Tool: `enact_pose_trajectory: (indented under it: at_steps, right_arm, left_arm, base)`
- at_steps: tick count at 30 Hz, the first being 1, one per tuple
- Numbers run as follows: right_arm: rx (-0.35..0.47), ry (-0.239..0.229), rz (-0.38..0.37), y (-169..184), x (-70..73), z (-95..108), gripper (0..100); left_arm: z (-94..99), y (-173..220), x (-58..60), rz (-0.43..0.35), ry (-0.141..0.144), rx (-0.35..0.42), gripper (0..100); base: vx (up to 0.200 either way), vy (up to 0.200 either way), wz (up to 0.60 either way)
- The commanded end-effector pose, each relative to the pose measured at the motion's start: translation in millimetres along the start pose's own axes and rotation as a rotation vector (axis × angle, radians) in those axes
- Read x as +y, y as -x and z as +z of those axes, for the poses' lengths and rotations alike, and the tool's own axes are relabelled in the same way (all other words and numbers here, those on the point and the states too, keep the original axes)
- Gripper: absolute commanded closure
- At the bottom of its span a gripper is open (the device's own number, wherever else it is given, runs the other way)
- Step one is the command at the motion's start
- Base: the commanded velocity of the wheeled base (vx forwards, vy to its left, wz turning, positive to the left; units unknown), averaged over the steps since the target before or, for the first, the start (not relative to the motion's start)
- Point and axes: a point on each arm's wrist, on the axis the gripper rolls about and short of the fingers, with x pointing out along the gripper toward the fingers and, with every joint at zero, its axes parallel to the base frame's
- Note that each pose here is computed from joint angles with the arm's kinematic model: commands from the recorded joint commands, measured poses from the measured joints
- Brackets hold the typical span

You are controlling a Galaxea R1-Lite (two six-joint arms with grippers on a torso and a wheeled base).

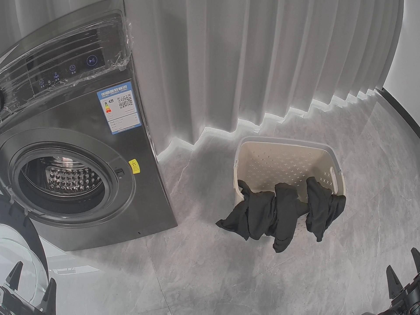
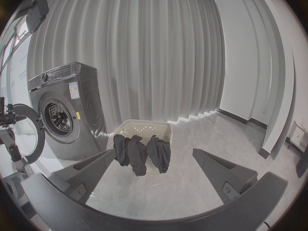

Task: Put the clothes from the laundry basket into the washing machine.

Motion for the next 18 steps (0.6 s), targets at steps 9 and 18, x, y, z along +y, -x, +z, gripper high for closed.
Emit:
enact_pose_trajectory:
  at_steps: [9, 18]
  right_arm:
    - [0.004, 0.0, 0.001, -0.4, 0.0, -3.3, 0]
    - [0.004, 0.0, 0.001, -0.4, 0.0, -3.3, 0]
  left_arm:
    - [-5.3, 0.0, 0.0, 0.001, 0.002, 0.0, 0]
    - [-5.4, 0.0, 0.0, -0.001, -0.002, 0.001, 0]
  base:
    - [0.089, 0.0, 0.0]
    - [0.111, 0.0, 0.0]
